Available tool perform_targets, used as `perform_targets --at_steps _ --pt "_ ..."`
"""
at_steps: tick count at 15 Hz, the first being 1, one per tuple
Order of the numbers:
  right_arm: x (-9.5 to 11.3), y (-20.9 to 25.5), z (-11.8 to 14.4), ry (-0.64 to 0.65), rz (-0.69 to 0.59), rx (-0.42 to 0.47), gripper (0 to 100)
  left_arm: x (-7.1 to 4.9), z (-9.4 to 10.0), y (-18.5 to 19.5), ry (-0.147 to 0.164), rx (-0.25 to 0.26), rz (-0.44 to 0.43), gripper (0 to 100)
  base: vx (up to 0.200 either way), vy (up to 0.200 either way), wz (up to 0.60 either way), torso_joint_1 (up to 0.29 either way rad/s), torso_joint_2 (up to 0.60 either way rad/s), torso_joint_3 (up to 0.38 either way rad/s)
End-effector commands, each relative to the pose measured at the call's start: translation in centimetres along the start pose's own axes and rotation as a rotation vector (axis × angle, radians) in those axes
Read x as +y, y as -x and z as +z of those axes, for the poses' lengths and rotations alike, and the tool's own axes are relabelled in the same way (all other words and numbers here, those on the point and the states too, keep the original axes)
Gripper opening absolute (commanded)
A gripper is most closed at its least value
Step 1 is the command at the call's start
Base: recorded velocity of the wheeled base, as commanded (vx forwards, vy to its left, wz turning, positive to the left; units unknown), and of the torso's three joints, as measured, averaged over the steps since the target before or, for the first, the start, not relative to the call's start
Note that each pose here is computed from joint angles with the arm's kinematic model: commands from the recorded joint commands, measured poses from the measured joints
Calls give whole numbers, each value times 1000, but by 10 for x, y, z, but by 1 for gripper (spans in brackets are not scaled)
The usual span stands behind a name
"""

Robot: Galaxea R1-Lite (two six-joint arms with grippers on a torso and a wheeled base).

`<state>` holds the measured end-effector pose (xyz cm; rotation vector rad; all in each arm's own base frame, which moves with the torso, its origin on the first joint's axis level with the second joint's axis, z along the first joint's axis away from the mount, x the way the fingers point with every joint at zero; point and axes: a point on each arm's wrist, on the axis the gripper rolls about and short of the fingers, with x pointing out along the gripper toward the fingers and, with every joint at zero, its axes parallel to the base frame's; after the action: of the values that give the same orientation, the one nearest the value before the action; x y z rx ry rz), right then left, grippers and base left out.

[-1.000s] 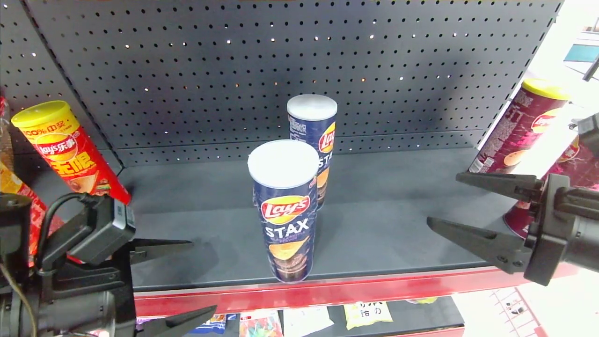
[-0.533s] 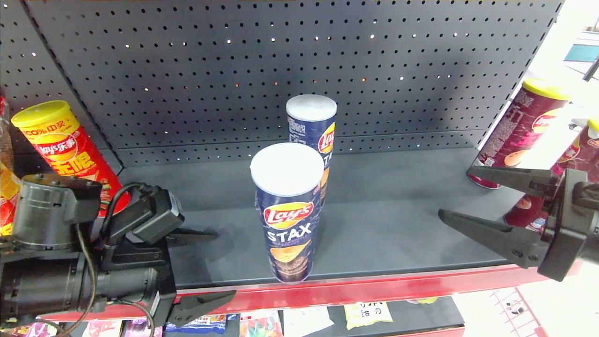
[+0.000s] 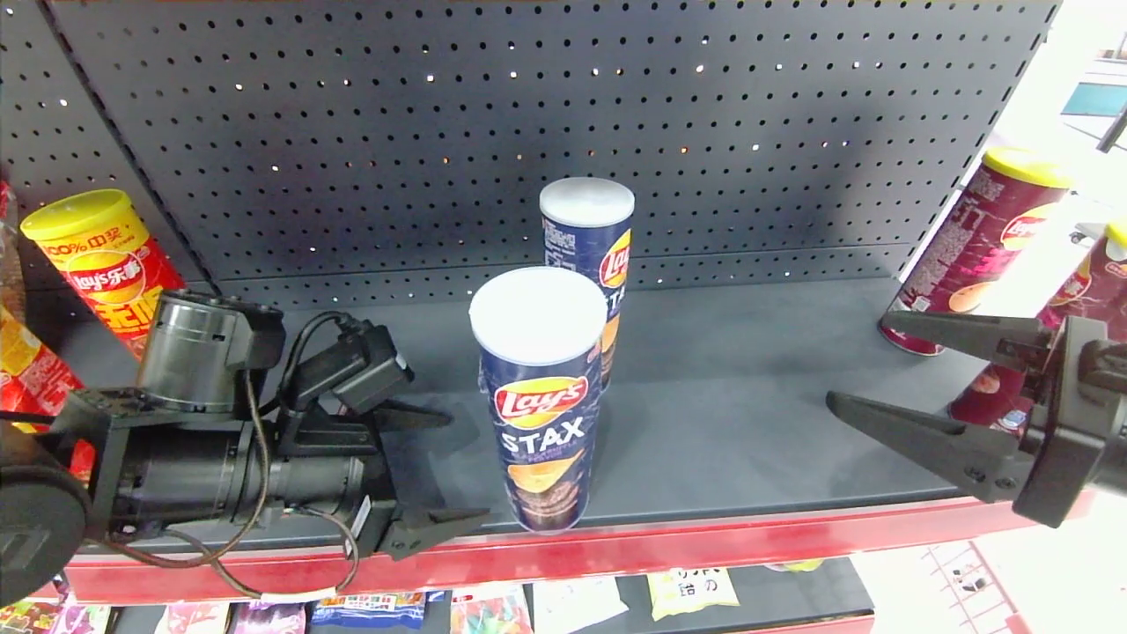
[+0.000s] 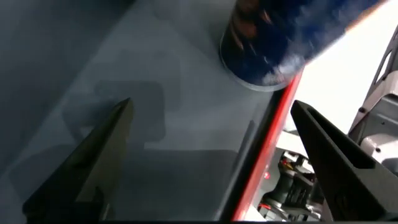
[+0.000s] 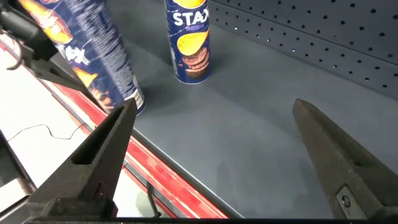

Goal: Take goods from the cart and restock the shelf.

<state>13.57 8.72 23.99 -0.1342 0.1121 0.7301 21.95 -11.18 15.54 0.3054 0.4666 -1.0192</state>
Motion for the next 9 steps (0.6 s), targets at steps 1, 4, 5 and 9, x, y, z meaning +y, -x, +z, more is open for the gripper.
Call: perform_targets --at_steps 1,4,5,9 --pt "-1 -1 0 0 -7 2 100 3 4 -13 -4 11 -21 100 0 0 0 0 0 0" --pt "-2 0 0 0 -10 0 100 6 4 -20 -2 18 -25 100 0 0 0 0 0 0" --pt "-2 -1 0 -1 -10 1 100 8 6 -23 -8 6 -20 100 0 0 0 0 0 0" --pt "-2 -1 0 -1 -10 1 100 15 8 -33 -35 -35 10 100 0 0 0 0 0 0"
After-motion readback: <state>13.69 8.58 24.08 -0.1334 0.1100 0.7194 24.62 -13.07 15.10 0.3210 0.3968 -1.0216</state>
